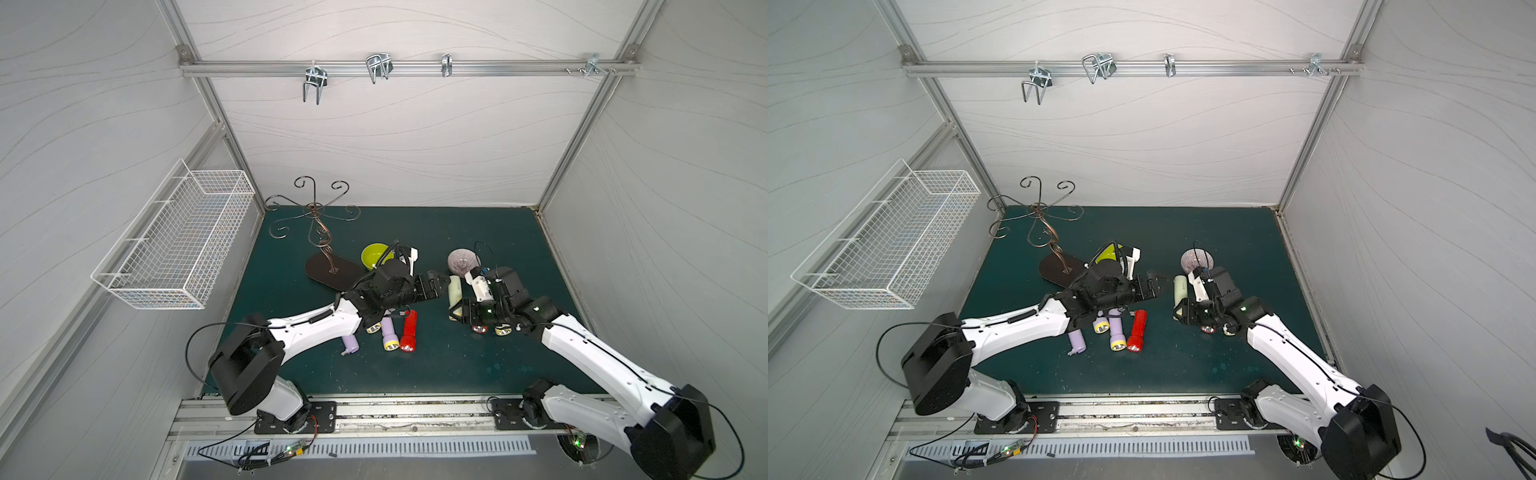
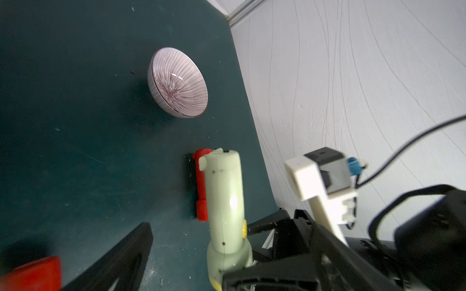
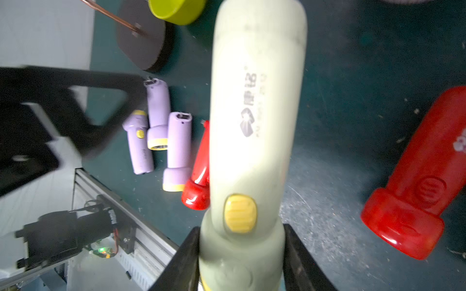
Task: Close the plug at the bottom of the flashlight
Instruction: Place the flashlight at the center of the board, then pick up the flashlight from the center of the board.
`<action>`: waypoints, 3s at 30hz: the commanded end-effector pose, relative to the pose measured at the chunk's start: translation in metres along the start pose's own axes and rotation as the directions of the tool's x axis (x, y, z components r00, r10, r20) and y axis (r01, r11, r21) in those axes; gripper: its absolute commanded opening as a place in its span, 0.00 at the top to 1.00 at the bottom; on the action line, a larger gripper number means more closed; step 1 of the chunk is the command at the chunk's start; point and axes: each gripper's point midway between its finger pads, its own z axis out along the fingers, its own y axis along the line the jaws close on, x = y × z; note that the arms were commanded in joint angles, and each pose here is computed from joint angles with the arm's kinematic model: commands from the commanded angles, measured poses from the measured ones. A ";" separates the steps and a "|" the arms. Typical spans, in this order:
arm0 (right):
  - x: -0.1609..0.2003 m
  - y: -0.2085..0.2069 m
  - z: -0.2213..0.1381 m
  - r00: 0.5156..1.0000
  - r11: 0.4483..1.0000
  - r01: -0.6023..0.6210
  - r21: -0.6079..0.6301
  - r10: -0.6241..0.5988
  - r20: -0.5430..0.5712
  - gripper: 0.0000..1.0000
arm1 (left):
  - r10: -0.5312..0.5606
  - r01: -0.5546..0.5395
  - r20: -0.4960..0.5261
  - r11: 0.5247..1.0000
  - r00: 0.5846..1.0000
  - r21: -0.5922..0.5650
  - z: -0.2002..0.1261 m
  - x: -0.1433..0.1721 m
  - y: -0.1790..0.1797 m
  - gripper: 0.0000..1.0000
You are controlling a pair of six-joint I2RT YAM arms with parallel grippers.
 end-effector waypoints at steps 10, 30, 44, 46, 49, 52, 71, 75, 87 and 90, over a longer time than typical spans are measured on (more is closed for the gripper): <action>0.012 -0.047 0.030 0.990 0.990 -0.119 0.073 0.124 -0.070 1.00 | 0.115 0.002 0.335 0.944 0.935 -0.330 -0.094 -0.073 0.036 0.01; 0.018 -0.073 0.059 0.965 0.968 -0.216 0.129 0.231 -0.122 0.70 | 0.201 -0.191 0.176 0.979 0.964 -0.071 -0.080 -0.047 0.015 0.10; 0.010 -0.060 0.039 0.976 0.976 -0.197 0.091 0.204 -0.076 0.31 | 0.193 -0.197 -0.038 0.965 0.980 -0.176 -0.077 -0.003 0.047 0.11; 0.006 -0.052 0.028 0.981 0.981 -0.184 0.067 0.188 -0.055 0.31 | 0.208 -0.221 -0.084 0.955 0.975 -0.197 -0.075 0.010 0.051 0.12; -0.004 -0.038 0.004 0.988 0.988 -0.152 0.034 0.152 0.005 0.30 | 0.236 -0.268 -0.159 0.937 0.959 -0.222 -0.068 0.033 0.056 0.12; -0.012 -0.026 -0.024 0.992 0.994 -0.109 0.023 0.107 0.072 0.30 | 0.235 -0.291 -0.232 0.924 0.944 -0.248 -0.060 0.054 0.065 0.16; -0.010 -0.018 -0.046 0.992 0.999 -0.042 0.012 0.040 0.119 0.26 | 0.160 -0.360 -0.462 0.850 0.872 -0.385 -0.008 0.103 0.112 0.39; -0.012 -0.018 -0.043 0.994 0.999 -0.032 0.013 0.031 0.106 0.25 | 0.150 -0.388 -0.500 0.823 0.853 -0.415 -0.002 0.107 0.123 0.42; -0.018 -0.020 -0.034 0.996 0.999 -0.033 0.011 0.032 0.087 0.24 | 0.172 -0.452 -0.548 0.783 0.818 -0.428 0.017 0.107 0.133 0.46; -0.020 -0.020 -0.034 0.995 0.999 -0.033 0.015 0.031 0.094 0.24 | 0.177 -0.469 -0.564 0.771 0.807 -0.430 0.021 0.108 0.136 0.50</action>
